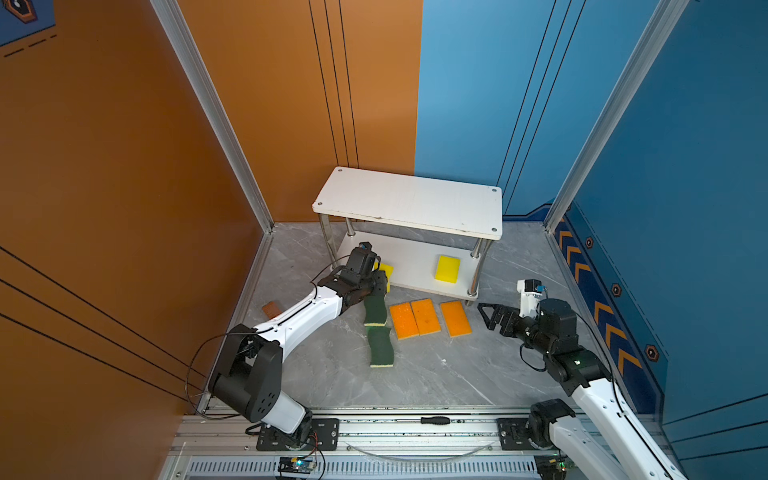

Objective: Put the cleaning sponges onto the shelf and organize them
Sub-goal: 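Carry the yellow sponge with the left gripper onto the lower shelf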

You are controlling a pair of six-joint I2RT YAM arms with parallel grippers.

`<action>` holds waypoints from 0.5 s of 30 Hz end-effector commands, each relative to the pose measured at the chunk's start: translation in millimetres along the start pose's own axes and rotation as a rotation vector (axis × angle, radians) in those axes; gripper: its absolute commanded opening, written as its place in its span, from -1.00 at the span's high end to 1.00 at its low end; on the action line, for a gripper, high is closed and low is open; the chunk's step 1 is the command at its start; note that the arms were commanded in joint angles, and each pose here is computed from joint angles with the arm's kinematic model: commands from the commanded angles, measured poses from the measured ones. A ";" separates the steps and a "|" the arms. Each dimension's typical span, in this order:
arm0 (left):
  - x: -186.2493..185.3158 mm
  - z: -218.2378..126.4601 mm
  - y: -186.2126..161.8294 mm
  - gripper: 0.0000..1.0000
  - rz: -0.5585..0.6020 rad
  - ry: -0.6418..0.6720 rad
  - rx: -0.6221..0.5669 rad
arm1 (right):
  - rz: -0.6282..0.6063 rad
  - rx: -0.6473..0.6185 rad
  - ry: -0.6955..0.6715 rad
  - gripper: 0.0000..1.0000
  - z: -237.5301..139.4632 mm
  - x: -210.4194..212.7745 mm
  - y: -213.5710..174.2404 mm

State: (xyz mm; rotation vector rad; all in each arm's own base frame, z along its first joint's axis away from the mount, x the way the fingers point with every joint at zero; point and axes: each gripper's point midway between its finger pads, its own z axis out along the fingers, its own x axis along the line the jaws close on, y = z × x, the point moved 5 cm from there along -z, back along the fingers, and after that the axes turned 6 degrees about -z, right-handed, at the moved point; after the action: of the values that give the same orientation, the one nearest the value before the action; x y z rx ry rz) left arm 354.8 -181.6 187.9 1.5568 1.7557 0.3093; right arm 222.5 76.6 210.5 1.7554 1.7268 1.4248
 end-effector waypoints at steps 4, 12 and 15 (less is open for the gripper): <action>-14.4 10.6 18.4 -0.02 -0.075 0.013 -0.124 | 0.007 0.009 -0.013 -1.00 -1.7 -2.9 -3.7; -42.0 31.1 19.3 -0.01 -0.089 -0.019 -0.123 | 0.007 0.008 -0.014 -1.00 -2.8 -3.0 -3.8; -52.7 38.8 19.9 -0.02 -0.093 -0.034 -0.131 | 0.006 0.007 -0.014 -1.00 -3.5 -2.8 -4.0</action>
State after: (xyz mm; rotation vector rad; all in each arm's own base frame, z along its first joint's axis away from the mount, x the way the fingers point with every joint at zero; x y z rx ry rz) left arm 384.9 -226.4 182.0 1.4342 1.7618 0.3284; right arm 221.8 76.3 211.7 1.7507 1.7231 1.4288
